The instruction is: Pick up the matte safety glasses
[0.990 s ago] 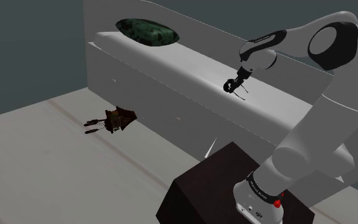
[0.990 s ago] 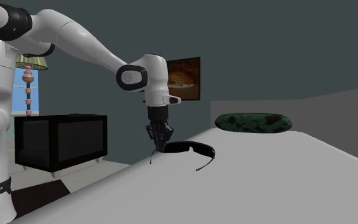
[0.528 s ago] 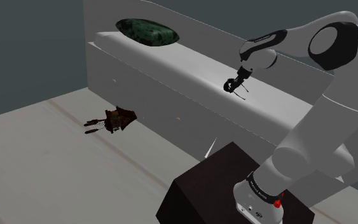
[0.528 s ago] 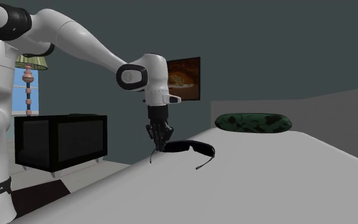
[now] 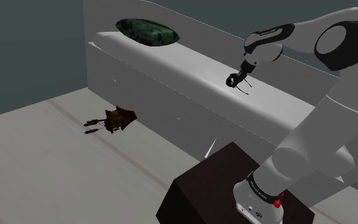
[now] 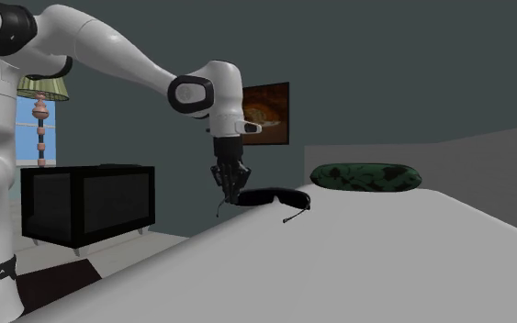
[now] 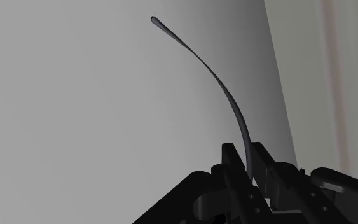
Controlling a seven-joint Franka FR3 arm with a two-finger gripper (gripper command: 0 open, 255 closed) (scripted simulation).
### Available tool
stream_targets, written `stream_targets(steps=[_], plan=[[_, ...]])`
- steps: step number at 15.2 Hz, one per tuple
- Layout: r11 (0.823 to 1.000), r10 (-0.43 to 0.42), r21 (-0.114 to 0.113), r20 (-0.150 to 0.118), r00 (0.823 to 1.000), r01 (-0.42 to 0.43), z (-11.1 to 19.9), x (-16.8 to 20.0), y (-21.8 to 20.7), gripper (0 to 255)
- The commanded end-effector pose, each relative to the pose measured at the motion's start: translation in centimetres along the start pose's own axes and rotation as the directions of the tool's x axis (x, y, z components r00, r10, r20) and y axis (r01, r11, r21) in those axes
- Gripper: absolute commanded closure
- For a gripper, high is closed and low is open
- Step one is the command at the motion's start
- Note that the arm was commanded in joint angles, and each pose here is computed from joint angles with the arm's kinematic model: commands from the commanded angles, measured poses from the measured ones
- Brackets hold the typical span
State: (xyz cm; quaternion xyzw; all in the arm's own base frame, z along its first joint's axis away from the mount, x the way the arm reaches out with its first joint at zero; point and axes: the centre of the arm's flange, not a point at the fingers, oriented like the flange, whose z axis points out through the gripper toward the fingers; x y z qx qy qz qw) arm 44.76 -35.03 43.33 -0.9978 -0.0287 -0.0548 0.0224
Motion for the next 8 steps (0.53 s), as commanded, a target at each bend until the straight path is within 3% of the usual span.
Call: stream_targets(steps=[1,8], plan=[[1.0,0.0,0.0,0.0,1.0,0.0,-1.2,0.1,-0.1,255],[1.0,0.0,0.0,0.0,1.0,0.0,-3.9,0.4,-0.2,255]])
